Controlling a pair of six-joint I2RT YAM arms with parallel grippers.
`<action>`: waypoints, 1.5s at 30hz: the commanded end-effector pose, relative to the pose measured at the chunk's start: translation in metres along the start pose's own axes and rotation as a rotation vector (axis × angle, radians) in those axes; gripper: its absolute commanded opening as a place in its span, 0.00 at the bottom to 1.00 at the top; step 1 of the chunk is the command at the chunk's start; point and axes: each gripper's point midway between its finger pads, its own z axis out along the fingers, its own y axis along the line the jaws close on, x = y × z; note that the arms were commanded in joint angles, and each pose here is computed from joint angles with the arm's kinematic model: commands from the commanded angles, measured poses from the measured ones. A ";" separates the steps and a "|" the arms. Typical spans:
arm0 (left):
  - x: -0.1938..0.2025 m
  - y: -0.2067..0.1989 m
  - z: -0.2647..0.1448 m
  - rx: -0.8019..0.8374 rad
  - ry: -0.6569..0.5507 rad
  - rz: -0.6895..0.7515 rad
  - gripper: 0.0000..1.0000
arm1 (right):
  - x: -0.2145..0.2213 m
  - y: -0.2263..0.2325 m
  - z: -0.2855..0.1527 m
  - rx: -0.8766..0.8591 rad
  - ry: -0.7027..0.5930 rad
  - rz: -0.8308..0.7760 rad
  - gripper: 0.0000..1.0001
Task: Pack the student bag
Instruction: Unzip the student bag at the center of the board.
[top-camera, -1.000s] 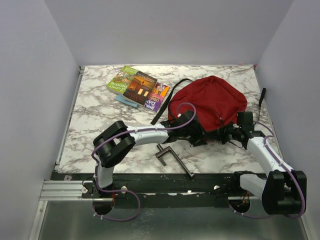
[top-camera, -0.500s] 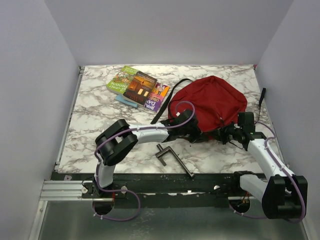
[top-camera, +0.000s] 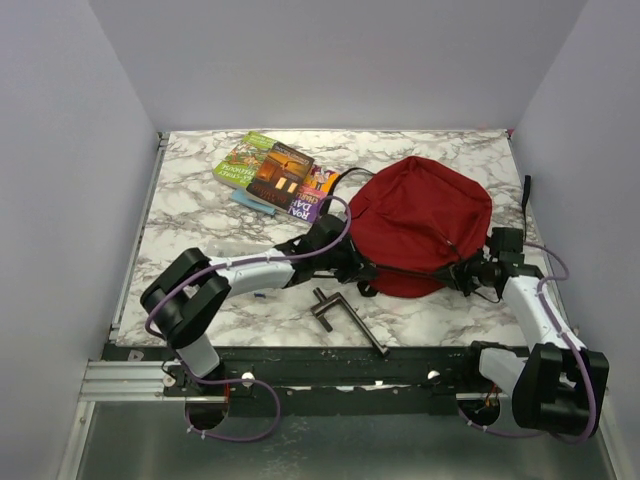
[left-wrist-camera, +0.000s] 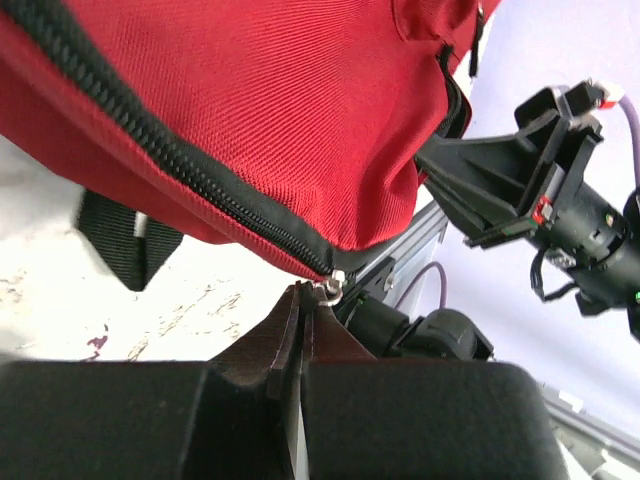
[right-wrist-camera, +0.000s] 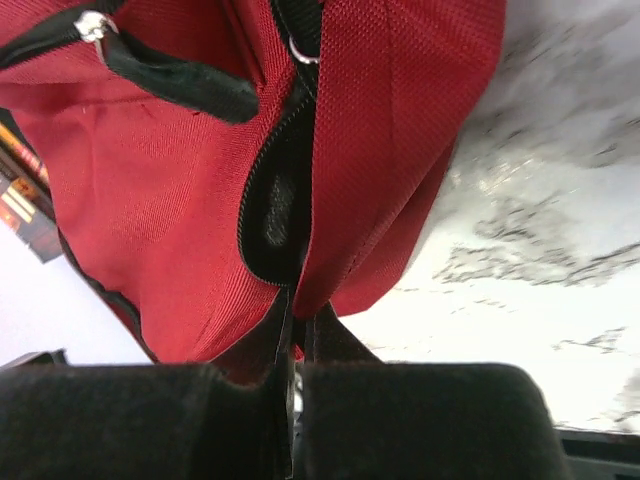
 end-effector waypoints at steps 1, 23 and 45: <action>-0.022 0.010 -0.016 0.025 0.074 0.147 0.00 | -0.069 -0.036 -0.014 0.215 -0.302 -0.102 0.00; 0.003 -0.008 0.004 0.103 0.296 0.234 0.00 | 0.061 0.065 -0.034 -0.106 0.067 -0.534 0.62; 0.011 0.012 0.005 -0.080 0.273 0.289 0.00 | 0.036 0.046 0.026 -0.037 -0.076 -0.094 0.15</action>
